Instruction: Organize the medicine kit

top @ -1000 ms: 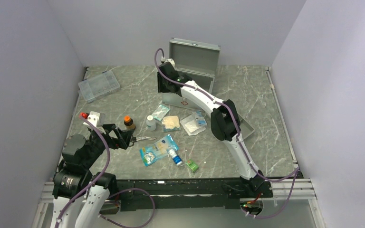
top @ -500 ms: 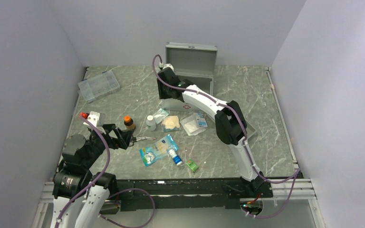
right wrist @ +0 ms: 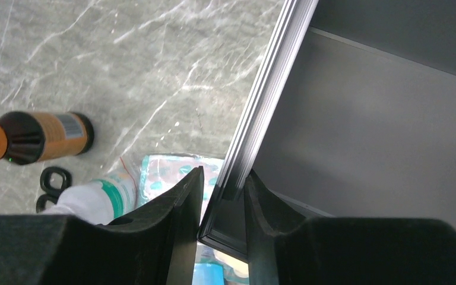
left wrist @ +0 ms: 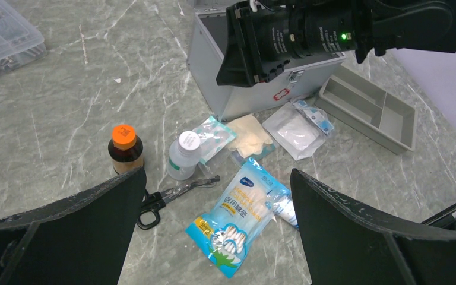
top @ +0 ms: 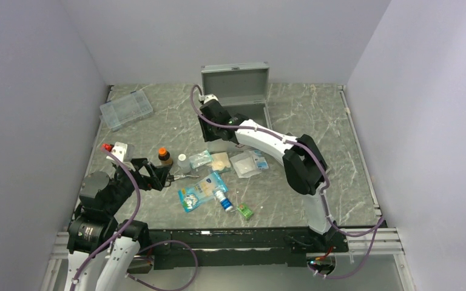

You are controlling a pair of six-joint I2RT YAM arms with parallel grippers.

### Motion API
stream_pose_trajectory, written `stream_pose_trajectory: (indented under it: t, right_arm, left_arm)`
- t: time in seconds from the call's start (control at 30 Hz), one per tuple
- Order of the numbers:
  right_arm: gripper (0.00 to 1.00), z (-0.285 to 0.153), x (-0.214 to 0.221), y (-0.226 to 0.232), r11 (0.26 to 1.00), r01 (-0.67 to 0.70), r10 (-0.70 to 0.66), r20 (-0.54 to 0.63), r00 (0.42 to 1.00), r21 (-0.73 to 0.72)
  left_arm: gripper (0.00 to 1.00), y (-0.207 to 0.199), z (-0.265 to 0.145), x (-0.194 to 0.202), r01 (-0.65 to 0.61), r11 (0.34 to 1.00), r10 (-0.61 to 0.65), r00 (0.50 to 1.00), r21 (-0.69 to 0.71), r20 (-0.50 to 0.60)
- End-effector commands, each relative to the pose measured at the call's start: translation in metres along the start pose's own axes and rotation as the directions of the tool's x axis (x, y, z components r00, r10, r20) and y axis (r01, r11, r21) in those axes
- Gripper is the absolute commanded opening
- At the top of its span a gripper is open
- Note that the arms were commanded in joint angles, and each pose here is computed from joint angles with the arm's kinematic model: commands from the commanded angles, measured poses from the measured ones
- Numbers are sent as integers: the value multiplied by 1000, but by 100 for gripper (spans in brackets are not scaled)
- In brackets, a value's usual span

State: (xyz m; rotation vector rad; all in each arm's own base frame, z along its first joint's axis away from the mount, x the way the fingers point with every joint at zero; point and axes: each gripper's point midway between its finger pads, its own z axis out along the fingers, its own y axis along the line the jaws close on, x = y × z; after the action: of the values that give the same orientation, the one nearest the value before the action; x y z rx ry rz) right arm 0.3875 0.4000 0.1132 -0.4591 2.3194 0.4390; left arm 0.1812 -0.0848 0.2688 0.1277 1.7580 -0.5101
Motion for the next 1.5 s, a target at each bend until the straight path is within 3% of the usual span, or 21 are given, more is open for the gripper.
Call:
stream_pose_trajectory:
  t: [0.0, 0.2, 0.33, 0.43, 0.53, 0.83, 1.03, 1.13, 1.47]
  right_arm:
    - [20, -18, 8, 14, 999, 25, -24, 12, 1000, -31]
    - [31, -41, 3, 11, 1000, 0, 1, 40, 999, -26]
    - [48, -61, -18, 6, 1000, 0, -1, 96, 995, 7]
    - [66, -74, -32, 1, 999, 9, -14, 126, 992, 39]
    - [75, -89, -44, -4, 998, 13, -23, 164, 986, 64]
    - [79, -132, -44, 21, 991, 132, -131, 192, 972, 12]
    - [85, -156, -26, 66, 968, 193, -159, 205, 966, -158]
    - [85, -153, -15, 87, 955, 189, -150, 180, 972, -230]
    - [85, -100, 10, 120, 956, 206, -189, 99, 977, -207]
  left_arm:
    - [99, 2, -1, 0, 21, 1000, -21, 1000, -13, 3]
    - [99, 1, 0, 0, 21, 1000, -22, 1000, -10, -2]
    - [99, 1, 1, 1, 21, 1000, -21, 1000, -7, -8]
    - [99, 1, 2, 1, 23, 1000, -23, 1000, -9, -10]
    - [99, 1, 1, 1, 23, 1000, -23, 1000, -9, -8]
    - [99, 1, 2, 1, 24, 1000, -24, 1000, -9, -9]
    - [99, 9, 3, 1, 30, 998, -30, 1000, -55, -8]
    - [99, 22, -2, -2, 33, 990, -35, 999, -139, -8]
    - [99, 43, -36, -16, 6, 956, 8, 999, -294, 44]
